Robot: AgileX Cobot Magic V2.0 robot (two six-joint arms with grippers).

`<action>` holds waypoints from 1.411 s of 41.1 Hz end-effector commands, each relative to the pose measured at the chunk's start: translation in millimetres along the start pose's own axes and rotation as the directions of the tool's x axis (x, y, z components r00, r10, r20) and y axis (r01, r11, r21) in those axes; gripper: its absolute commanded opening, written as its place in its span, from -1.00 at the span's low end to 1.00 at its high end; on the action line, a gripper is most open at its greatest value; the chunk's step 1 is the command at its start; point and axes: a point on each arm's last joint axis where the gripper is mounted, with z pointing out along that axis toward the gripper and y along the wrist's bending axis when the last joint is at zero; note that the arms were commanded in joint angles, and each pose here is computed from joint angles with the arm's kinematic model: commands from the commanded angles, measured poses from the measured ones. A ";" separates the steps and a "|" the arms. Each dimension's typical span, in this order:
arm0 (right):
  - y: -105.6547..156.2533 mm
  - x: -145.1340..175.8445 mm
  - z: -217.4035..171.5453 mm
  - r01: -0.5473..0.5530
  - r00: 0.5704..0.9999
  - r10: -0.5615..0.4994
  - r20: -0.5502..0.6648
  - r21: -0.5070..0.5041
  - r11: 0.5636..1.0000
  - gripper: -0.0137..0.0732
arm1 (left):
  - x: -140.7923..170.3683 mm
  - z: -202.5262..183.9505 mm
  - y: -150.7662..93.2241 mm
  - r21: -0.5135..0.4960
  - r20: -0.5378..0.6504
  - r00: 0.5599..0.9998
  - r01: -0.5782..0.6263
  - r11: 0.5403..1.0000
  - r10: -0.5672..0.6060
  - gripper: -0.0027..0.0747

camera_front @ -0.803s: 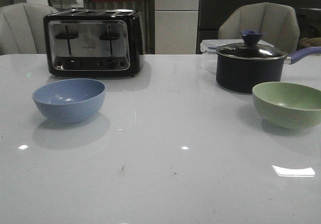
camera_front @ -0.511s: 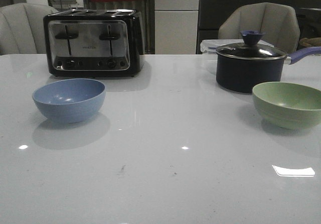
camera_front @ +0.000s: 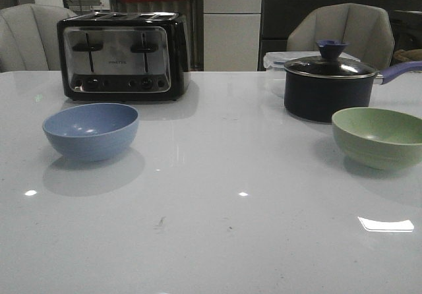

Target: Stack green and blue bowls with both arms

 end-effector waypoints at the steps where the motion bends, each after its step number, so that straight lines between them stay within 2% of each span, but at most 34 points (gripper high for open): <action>1: 0.1 -15.0 -2.8 0.006 0.992 -0.006 0.129 -0.002 1.000 -0.55 | -9.6 -2.2 1.1 -0.014 0.121 0.993 0.000 1.000 0.001 -0.69; 7: 0.0 -41.2 -7.8 -0.017 0.980 0.017 0.200 -0.005 1.000 -0.55 | -30.2 -4.8 2.5 -0.019 0.193 0.981 0.003 1.000 0.001 -0.69; 13: 0.1 -78.2 -18.0 -0.015 0.970 0.016 0.242 -0.006 1.000 -0.55 | -76.7 -13.5 5.2 -0.015 0.226 0.974 0.012 1.000 -0.008 -0.69; 21: 0.1 -133.1 -22.4 0.000 0.979 0.000 0.205 -0.002 1.000 -0.55 | -131.3 -14.7 7.9 0.001 0.112 0.994 0.008 1.000 -0.008 -0.69; 24: 0.1 -148.5 -15.8 0.000 0.991 0.000 0.134 -0.002 1.000 -0.55 | -148.0 -9.2 8.6 0.009 0.039 0.999 0.007 1.000 -0.008 -0.69; 28: 0.1 -161.2 -5.4 0.000 0.999 0.000 0.037 -0.002 1.000 -0.55 | -153.9 3.7 8.4 0.024 -0.099 0.995 0.014 1.000 -0.011 -0.69; 35: -0.1 -150.0 24.5 0.005 0.979 -0.005 -0.206 -0.001 1.000 -0.55 | -143.7 28.4 6.6 0.042 -0.278 0.960 0.036 0.998 -0.023 -0.69; 41: -0.1 -131.3 47.3 0.005 0.918 -0.005 -0.397 -0.001 1.000 -0.55 | -131.2 41.9 5.1 0.051 -0.405 0.914 0.048 0.998 -0.023 -0.69; 53: 0.0 -105.0 81.1 0.005 0.803 -0.006 -0.596 -0.002 1.000 -0.55 | -119.0 61.0 4.2 0.054 -0.497 0.868 0.055 0.997 -0.021 -0.69; 56: 0.0 -99.3 88.5 0.005 0.780 -0.006 -0.626 -0.002 1.000 -0.51 | -117.9 63.5 4.1 0.053 -0.503 0.864 0.055 0.997 -0.021 -0.60; 58: 0.0 -96.7 91.7 0.005 0.769 -0.006 -0.639 -0.002 1.000 -0.39 | -117.5 64.6 4.1 0.053 -0.505 0.863 0.056 0.997 -0.021 -0.44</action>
